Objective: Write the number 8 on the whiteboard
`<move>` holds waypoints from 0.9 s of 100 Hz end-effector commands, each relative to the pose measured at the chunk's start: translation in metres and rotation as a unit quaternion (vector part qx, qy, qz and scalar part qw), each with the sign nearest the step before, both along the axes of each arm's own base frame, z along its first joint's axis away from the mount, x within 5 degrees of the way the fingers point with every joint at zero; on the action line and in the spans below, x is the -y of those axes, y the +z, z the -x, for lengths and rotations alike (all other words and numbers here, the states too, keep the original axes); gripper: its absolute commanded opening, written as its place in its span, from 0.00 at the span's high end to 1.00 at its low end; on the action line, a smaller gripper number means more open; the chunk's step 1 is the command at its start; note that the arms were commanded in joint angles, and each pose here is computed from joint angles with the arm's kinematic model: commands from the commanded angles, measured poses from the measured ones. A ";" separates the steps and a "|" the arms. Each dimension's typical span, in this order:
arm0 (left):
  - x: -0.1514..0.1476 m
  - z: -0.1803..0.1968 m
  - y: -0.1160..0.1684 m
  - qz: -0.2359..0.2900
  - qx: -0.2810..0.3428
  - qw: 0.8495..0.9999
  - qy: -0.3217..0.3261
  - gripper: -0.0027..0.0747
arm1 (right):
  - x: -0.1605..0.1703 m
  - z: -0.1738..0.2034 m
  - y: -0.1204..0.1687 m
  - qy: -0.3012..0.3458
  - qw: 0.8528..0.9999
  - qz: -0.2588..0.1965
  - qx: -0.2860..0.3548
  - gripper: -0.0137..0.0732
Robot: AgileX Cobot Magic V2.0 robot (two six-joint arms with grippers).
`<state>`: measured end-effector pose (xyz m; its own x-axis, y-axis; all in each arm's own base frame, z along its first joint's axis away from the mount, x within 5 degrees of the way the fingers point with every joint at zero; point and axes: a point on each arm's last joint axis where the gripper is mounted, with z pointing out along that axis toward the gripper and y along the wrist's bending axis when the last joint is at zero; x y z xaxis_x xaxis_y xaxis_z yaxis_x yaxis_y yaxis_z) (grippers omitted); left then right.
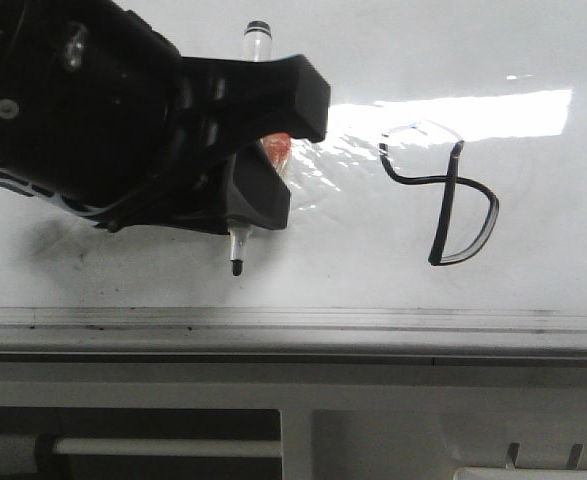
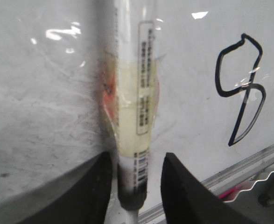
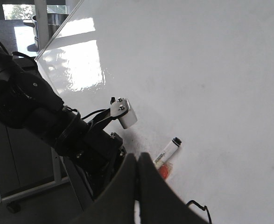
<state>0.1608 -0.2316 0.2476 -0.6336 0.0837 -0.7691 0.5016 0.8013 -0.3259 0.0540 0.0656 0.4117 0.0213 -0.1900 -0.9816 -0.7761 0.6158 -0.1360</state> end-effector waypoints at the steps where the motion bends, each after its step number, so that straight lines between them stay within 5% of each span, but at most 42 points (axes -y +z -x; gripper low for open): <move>1: -0.011 -0.013 0.008 -0.009 0.016 0.998 0.066 0.59 | 0.002 0.001 0.016 -0.005 0.999 -0.038 0.033 0.91; 10: -0.011 -0.013 0.008 -0.010 0.017 0.998 0.065 0.50 | 0.002 0.001 0.016 -0.005 0.999 -0.038 0.033 0.91; 25: -0.013 -0.013 0.011 -0.010 0.023 0.997 0.071 0.17 | 0.002 0.001 0.015 -0.006 0.999 -0.034 0.032 0.91; 33: -0.018 -0.013 0.016 -0.013 0.034 0.996 0.085 0.08 | 0.003 -0.001 0.014 -0.014 0.999 -0.016 0.040 0.91; 48: -0.032 -0.007 0.039 -0.005 0.076 0.994 0.082 0.07 | 0.010 0.000 0.011 -0.029 0.998 0.014 0.055 0.91; 68: -0.061 0.029 0.080 0.069 0.126 0.988 0.047 0.09 | 0.040 0.020 0.003 -0.054 0.997 -0.002 0.047 0.89; 80: -0.087 0.059 0.091 0.123 0.144 0.982 0.013 0.16 | 0.068 0.040 -0.022 -0.071 0.996 -0.002 0.062 0.89; 90: -0.109 0.079 0.091 0.161 0.153 0.975 -0.018 0.32 | 0.083 0.052 -0.047 -0.075 0.995 -0.011 0.070 0.89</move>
